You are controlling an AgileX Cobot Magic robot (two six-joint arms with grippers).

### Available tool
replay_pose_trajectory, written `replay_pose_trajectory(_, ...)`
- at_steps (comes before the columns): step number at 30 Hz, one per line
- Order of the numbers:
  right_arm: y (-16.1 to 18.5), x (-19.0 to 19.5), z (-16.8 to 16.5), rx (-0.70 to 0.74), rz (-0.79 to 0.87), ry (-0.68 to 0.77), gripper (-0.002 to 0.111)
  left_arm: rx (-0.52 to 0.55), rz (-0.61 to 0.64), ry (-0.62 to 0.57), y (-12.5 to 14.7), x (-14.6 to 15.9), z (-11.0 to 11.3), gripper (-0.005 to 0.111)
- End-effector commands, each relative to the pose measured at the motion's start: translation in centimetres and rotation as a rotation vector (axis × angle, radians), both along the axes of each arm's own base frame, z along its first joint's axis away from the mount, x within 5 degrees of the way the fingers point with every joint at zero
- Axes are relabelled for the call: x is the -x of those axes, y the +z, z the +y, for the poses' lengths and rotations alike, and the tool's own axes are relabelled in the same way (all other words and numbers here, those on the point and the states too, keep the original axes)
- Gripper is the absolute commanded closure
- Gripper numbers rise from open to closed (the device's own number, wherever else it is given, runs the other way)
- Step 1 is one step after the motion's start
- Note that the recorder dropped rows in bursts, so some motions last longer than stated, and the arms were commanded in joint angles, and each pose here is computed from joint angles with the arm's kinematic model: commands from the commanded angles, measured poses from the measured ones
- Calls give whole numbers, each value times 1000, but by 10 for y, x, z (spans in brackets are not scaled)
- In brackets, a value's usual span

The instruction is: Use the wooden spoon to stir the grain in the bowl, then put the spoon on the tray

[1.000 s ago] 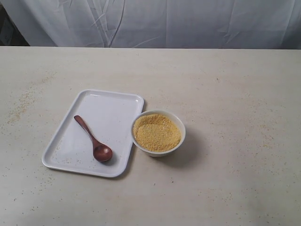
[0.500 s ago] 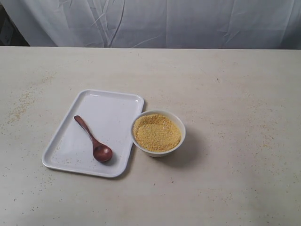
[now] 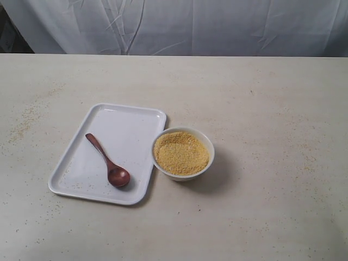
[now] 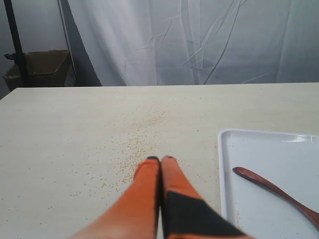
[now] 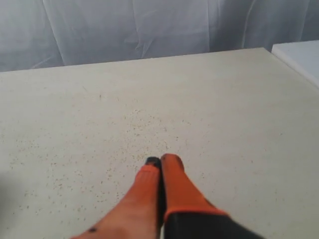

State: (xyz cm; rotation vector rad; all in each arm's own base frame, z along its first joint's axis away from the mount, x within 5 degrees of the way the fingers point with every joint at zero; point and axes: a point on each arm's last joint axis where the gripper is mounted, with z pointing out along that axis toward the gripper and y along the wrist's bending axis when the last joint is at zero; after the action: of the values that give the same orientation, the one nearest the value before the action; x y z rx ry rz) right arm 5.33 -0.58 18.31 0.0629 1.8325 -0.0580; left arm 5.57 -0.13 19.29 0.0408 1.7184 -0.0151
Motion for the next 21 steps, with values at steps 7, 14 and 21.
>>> replay_pose_trajectory(7, 4, -1, -1, 64, -53, 7, 109, 0, -5, 1, -1, 0, 0, 107)
replay_pose_trajectory(14, 4, -1, 0, 131, -47, 25, 109, 0, -5, 1, -1, 0, 0, 107)
replay_pose_trajectory(21, 3, -1, 2, 37, -49, 31, 109, 0, -5, 1, -1, 0, 0, 107)
